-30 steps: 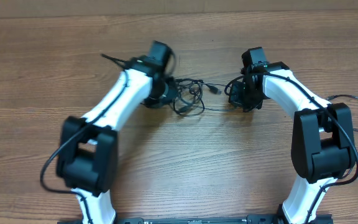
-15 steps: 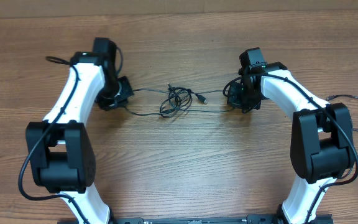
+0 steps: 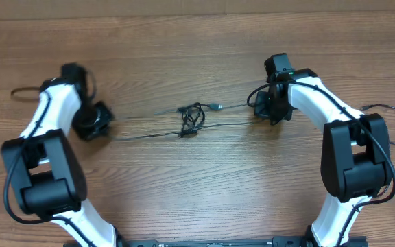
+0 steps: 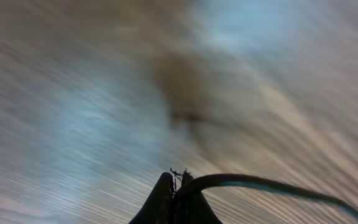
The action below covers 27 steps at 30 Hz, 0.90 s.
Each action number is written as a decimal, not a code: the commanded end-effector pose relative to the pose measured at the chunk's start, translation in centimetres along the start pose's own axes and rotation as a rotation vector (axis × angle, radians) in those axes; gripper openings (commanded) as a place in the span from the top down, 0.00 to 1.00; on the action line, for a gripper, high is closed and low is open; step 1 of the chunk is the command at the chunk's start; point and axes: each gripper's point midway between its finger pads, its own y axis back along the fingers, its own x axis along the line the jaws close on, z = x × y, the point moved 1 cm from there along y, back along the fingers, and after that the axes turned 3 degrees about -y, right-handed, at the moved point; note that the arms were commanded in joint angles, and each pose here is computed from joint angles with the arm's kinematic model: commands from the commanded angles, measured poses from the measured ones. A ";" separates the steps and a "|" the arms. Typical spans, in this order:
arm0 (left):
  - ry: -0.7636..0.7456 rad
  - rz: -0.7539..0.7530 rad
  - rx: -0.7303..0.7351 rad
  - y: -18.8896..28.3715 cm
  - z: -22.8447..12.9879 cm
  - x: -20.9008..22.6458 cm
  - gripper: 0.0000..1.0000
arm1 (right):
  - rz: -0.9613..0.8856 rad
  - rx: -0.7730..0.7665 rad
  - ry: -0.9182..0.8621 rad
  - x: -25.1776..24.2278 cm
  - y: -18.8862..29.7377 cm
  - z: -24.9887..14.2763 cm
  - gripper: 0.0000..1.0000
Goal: Untangle cables
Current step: 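Stretch the cable by pulling the left gripper far left, right gripper right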
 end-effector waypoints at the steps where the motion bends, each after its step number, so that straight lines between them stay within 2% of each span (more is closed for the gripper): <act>1: 0.140 0.079 -0.038 -0.5 1.2 5.2 0.96 | -0.116 -0.092 -0.088 -4.5 1.3 2.7 0.96; 19: 0.307 0.047 -0.066 -0.3 3.1 10.2 0.96 | -0.107 -0.200 -0.337 -11.9 2.2 7.2 0.96; 27: 0.340 0.045 -0.070 -0.2 3.3 11.3 0.96 | -0.081 -0.263 -0.414 -13.1 1.7 9.1 0.96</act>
